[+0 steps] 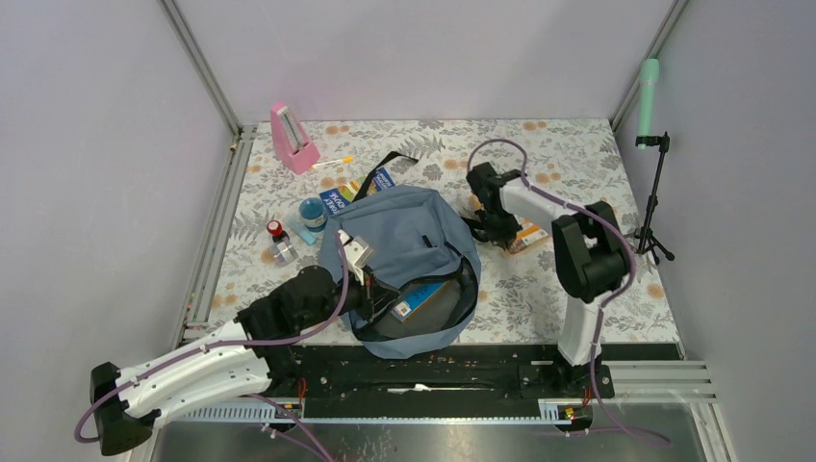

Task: Pack the student bag
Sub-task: Move the book to the center of the board.

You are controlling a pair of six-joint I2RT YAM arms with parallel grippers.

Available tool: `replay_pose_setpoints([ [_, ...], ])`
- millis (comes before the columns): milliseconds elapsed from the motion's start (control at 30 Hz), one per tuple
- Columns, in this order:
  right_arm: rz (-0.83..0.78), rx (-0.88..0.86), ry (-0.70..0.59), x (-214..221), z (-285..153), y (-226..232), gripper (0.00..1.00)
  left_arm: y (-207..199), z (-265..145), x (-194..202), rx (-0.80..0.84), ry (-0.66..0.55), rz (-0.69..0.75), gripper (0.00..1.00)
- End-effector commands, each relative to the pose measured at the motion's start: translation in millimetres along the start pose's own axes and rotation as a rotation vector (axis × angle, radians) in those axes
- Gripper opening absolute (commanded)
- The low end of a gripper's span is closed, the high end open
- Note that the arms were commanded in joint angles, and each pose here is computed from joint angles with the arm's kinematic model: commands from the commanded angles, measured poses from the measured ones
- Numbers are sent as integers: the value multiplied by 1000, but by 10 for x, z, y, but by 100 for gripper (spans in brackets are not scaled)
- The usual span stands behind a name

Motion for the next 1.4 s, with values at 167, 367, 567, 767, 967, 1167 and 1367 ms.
replay_pose_setpoints([
  [167,224,-103,26,890,-301,-52,0,-103,-76,-306,26,16,50,0],
  [367,219,-121,-111,1017,-521,-128,12,-175,-58,-681,82,112,203,0],
  [567,235,-134,-164,1051,-622,-148,64,-210,-26,-882,132,53,300,0],
  [767,251,-53,-135,1021,-408,-124,79,-113,-7,-949,138,36,432,0],
  [967,293,-14,-107,953,-248,-37,87,117,99,-955,93,45,407,0],
  [1167,306,91,-43,924,-153,-45,88,207,60,-918,62,25,382,0],
  [1367,331,143,-19,908,-123,-58,89,259,33,-871,29,51,367,0],
])
Point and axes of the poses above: each gripper's point midway between its finger pads, its own z axis out along the fingers, its own y axis along the line the jaws close on, x = y × z, the point moved 8 cm from there along -z, back along the fingers, and after that the axes turned 9 degrees about z, right-handed, at the moved point
